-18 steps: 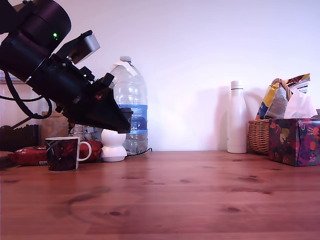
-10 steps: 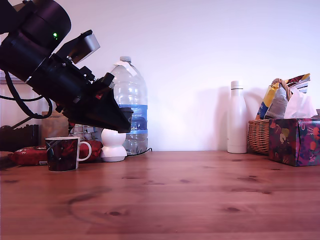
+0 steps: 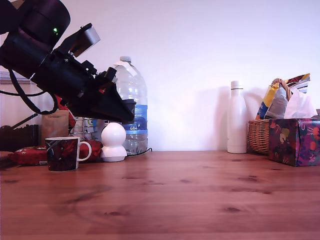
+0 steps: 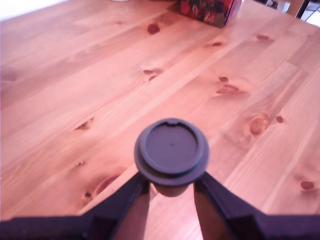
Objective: Pick up the coffee capsules from the table one by one and drop them inside the nearest coffee cup
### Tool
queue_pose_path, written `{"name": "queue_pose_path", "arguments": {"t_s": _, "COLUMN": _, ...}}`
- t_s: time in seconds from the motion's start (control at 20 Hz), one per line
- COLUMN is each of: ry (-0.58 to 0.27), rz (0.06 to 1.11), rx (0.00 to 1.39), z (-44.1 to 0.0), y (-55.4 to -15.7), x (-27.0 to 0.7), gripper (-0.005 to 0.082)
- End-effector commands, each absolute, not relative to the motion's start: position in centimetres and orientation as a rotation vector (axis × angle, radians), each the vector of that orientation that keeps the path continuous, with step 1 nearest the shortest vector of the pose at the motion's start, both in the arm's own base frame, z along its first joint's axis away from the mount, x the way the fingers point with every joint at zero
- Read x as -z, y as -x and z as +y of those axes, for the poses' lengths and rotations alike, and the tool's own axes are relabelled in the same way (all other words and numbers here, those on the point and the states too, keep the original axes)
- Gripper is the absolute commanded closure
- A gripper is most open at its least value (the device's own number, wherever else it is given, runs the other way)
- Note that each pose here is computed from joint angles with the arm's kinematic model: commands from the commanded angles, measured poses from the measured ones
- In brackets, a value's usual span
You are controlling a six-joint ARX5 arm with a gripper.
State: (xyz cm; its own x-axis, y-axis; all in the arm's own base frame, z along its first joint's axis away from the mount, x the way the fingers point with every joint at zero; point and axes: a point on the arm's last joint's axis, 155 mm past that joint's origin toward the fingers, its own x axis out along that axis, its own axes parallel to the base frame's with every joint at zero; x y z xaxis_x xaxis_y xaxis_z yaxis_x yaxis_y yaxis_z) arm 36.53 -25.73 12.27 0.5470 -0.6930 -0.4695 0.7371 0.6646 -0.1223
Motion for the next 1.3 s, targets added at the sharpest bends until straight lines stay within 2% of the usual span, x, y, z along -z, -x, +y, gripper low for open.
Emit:
{"name": "queue_pose_path", "arguments": {"t_s": 0.0, "ry": -0.093, "rz": 0.485, "rx": 0.840, "z": -25.4, "y": -37.0, "x": -13.1, "gripper": 0.0625}}
{"name": "queue_pose_path", "arguments": {"t_s": 0.45, "ry": -0.069, "rz": 0.415, "rx": 0.735, "z": -21.0, "y": -38.8, "x": -16.6, "gripper": 0.0625}}
{"name": "queue_pose_path", "arguments": {"t_s": 1.25, "ry": -0.028, "rz": 0.433, "rx": 0.451, "z": -8.8, "y": -41.5, "x": -17.7, "gripper": 0.0625}}
